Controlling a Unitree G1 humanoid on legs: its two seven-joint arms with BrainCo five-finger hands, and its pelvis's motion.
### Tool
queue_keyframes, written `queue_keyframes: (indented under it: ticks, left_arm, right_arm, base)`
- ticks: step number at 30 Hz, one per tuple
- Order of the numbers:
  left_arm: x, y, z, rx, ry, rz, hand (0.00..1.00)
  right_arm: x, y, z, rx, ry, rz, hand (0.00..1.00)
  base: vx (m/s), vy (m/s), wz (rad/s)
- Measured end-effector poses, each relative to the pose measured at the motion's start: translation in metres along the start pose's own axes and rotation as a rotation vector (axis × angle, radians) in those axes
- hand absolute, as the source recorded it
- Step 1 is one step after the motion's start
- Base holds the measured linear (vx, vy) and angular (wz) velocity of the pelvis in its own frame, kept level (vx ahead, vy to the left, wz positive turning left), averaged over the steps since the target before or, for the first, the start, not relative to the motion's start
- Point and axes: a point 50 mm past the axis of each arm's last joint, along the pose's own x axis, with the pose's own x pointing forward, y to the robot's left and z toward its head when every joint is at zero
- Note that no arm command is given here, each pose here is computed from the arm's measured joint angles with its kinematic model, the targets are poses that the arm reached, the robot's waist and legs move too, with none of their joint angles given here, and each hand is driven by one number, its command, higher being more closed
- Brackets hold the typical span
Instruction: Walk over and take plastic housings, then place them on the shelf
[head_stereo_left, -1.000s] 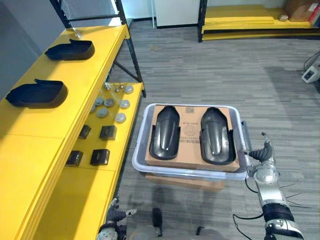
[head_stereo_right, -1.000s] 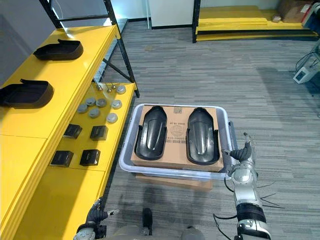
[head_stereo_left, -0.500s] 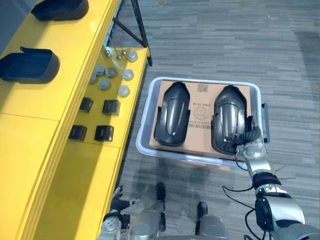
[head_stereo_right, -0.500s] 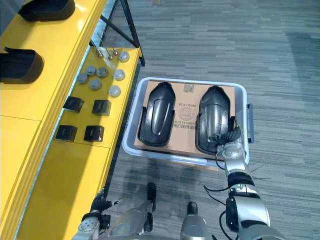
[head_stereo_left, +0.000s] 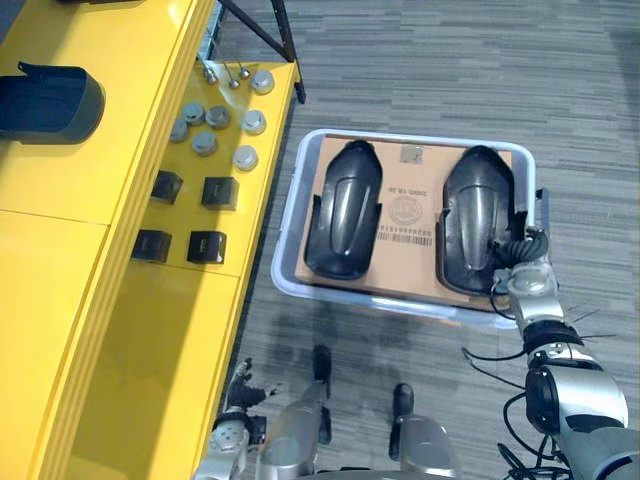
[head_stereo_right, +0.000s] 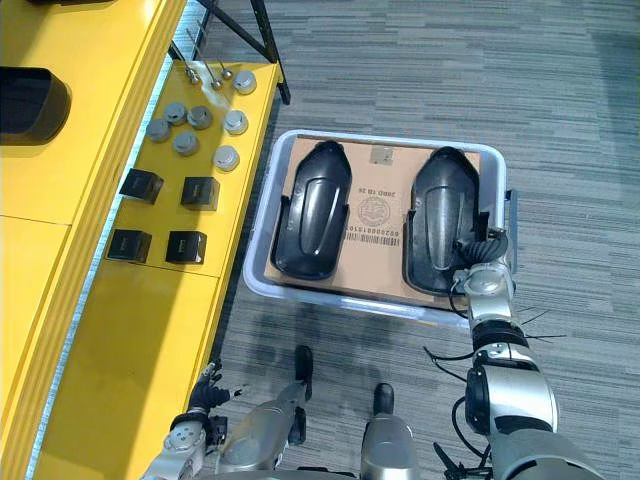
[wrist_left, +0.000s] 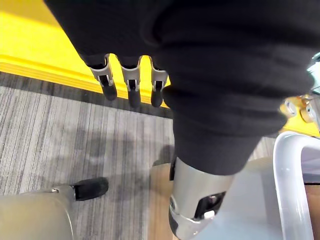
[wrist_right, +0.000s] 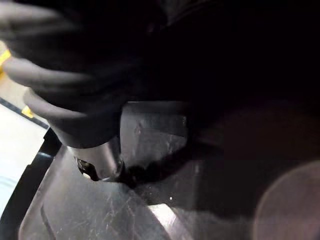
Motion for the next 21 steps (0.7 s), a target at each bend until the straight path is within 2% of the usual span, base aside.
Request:
queue_keyframes:
  ticks: [12, 17, 21]
  left_arm:
    - [-0.002, 0.005, 0.008, -0.018, -0.031, 0.019, 0.0]
    - [-0.008, 0.009, 0.032, -0.041, -0.156, 0.033, 0.0]
    - [-0.017, 0.01, 0.071, -0.087, -0.333, 0.029, 0.0]
  right_arm:
    - [-0.051, -0.015, 0.0, -0.002, -0.231, -0.101, 1.0]
    - [-0.07, -0.024, 0.009, 0.028, -0.32, -0.186, 1.0]
    - [-0.087, -0.024, 0.014, 0.061, -0.377, -0.213, 1.0]
  base:
    - [-0.02, 0.005, -0.04]
    - [-0.03, 0.001, 0.0]
    - [-0.06, 0.002, -0.02]
